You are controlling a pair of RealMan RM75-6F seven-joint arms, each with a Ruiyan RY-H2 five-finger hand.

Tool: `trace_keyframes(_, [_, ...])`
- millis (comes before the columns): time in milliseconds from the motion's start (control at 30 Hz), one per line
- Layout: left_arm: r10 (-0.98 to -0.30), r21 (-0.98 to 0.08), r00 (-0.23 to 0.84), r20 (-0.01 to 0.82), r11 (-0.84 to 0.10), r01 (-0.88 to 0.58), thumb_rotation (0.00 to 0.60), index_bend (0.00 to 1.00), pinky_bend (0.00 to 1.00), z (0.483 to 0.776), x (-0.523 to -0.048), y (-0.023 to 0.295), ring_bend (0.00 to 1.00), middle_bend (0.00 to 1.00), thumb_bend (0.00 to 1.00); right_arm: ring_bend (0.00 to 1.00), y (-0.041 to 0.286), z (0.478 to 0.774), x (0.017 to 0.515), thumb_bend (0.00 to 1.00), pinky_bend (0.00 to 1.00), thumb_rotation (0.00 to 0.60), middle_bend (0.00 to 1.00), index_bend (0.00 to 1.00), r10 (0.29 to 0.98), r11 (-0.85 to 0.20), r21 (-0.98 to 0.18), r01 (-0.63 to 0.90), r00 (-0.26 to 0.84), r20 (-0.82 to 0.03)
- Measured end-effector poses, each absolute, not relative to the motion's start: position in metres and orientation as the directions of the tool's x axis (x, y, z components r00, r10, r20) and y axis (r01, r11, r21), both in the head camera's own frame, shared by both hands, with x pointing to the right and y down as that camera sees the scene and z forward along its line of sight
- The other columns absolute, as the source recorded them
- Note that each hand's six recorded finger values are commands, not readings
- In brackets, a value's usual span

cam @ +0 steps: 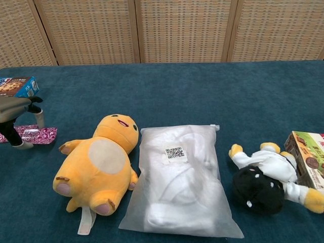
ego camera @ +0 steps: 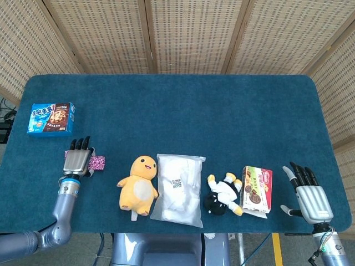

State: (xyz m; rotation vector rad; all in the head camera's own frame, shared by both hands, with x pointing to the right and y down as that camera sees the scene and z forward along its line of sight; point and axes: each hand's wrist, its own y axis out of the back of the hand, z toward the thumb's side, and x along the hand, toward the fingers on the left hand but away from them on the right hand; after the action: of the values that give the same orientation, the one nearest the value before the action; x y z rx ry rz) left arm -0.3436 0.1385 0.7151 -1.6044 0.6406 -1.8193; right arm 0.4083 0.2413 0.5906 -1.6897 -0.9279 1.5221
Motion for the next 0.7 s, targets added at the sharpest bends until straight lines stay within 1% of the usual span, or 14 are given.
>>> trace_keyframes(333, [-0.743,-0.734,-0.139,0.654,-0.668,0.120,0.600,0.43,0.00,0.702,-0.371,0.119,0.00,0.00,0.27,0.00,0.241,0.591,0.407,0.08,0.00,0.600,0.00,0.00,0.853,-0.521,-0.851,0.068,0.068,-0.517])
trace_keyframes(700, [-0.728,-0.729,-0.246,0.640,-0.677,0.105,0.600,0.43,0.00,0.706,-0.411,0.110,0.00,0.00,0.26,0.00,0.242,0.592,0.407,0.08,0.00,0.600,0.00,0.00,0.852,-0.523,-0.850,0.062,0.067,-0.519])
